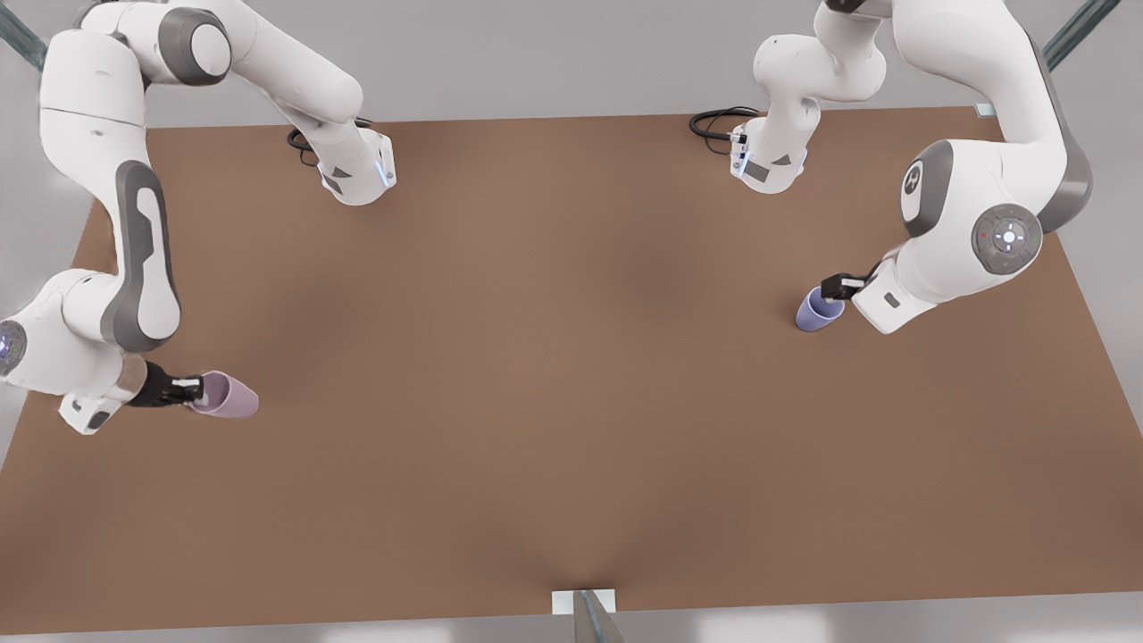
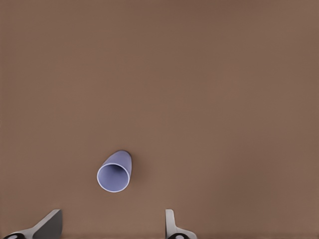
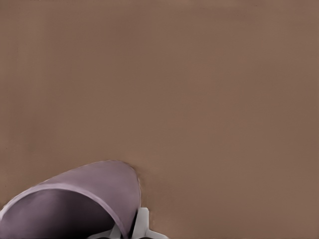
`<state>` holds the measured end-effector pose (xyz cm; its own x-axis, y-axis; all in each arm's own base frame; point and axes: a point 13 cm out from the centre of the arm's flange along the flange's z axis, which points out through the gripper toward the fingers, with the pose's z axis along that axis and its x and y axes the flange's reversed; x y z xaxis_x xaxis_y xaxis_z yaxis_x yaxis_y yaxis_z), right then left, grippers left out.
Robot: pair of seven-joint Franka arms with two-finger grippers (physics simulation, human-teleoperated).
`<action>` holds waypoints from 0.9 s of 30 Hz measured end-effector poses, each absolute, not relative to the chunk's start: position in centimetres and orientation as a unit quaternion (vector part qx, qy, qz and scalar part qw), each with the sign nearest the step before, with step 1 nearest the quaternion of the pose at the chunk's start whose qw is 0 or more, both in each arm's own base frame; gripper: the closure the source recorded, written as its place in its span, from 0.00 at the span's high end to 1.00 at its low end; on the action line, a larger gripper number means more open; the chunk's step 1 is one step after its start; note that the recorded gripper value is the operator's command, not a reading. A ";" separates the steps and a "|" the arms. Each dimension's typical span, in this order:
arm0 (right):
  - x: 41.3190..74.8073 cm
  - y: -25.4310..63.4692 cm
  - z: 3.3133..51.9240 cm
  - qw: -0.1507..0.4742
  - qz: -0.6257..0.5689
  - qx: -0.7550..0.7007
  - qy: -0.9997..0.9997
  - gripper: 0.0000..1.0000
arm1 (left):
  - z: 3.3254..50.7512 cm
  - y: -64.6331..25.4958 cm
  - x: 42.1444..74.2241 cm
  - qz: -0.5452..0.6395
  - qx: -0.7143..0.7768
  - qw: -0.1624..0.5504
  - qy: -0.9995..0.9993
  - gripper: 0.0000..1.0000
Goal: Stack the cups, with the pink cup at the bottom and the purple cup at the top
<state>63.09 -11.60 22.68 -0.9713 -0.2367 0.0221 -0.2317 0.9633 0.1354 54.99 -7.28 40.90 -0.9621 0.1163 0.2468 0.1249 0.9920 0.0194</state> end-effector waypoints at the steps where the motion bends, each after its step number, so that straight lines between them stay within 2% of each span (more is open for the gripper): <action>1: 64.1 -5.7 23.2 0.022 -0.060 0.163 -0.985 0.21 | 40.7 -7.3 55.1 -0.018 -0.061 0.124 -0.990 1.00; 3: 64.9 4.8 24.7 0.024 -0.049 0.227 -0.972 0.21 | 40.7 -7.2 55.2 -0.019 -0.060 0.124 -0.990 1.00; 7: 63.6 24.6 26.2 0.024 -0.049 0.297 -0.953 0.21 | 40.4 -6.9 55.2 -0.019 -0.058 0.125 -0.990 1.00; 13: 61.0 47.8 24.9 0.021 -0.098 0.266 -0.959 0.21 | 38.4 -6.4 55.6 -0.021 -0.052 0.139 -0.989 1.00; 15: 58.9 53.5 22.9 0.027 -0.111 0.237 -0.965 0.21 | 38.4 -6.4 55.6 -0.021 -0.051 0.139 -0.989 1.00; 18: 55.2 60.2 19.3 0.031 -0.129 0.188 -0.973 0.21 | 37.8 -5.5 55.1 -0.021 -0.044 0.141 -0.989 1.00; 20: 54.3 62.6 17.2 0.027 -0.142 0.146 -0.979 0.21 | 35.8 -4.1 54.1 -0.025 -0.034 0.159 -0.986 1.00; 27: 57.6 63.6 15.5 -0.008 -0.171 -0.008 -0.985 0.21 | 23.1 6.1 48.7 -0.020 0.047 0.211 -0.976 1.00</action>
